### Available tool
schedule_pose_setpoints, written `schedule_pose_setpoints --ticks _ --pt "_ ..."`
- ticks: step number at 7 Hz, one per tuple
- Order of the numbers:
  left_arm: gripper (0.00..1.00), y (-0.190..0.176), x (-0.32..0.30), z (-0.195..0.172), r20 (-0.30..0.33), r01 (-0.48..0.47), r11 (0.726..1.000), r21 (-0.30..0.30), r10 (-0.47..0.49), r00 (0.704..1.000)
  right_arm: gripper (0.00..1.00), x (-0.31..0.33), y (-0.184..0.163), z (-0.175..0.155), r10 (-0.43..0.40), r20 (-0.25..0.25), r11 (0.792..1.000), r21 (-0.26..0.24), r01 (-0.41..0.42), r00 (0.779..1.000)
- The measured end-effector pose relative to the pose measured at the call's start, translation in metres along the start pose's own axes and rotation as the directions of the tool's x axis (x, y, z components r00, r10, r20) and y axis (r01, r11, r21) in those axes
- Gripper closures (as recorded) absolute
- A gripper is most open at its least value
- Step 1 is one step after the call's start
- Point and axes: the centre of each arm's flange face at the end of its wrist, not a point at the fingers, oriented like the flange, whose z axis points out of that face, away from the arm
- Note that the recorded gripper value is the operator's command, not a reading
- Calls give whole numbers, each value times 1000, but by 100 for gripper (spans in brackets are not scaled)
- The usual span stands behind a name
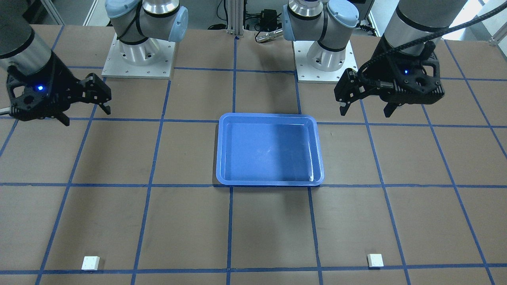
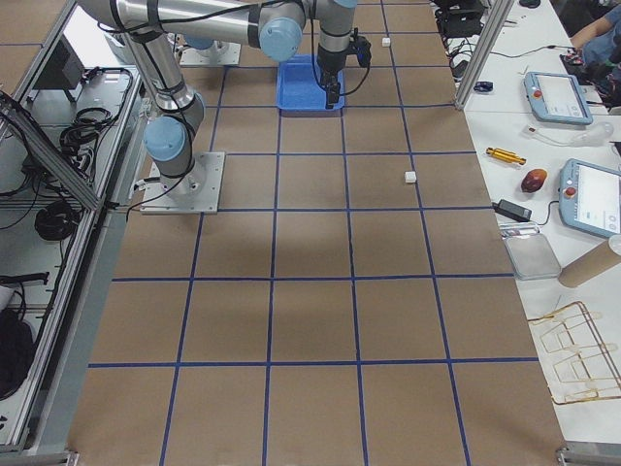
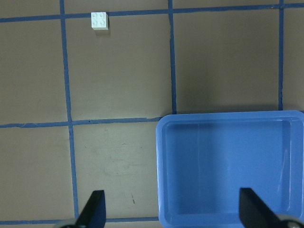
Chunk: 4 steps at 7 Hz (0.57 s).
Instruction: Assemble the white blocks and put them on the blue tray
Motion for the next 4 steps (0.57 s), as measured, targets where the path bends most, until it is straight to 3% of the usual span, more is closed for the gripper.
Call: schedule_pose_setpoints --ticks 1,2,4 --pt "0 -18 -6 25 -4 -3 999 -37 3 1000 0 37 -15 6 -125 -3 992 30 125 992" --pt "0 -44 -20 58 -6 -2 998 -64 1 1000 1 70 -34 12 -239 -17 970 46 239 971" --pt "0 -98 -47 119 -2 0 998 -63 0 1000 0 126 -86 32 -443 -45 893 66 445 895"
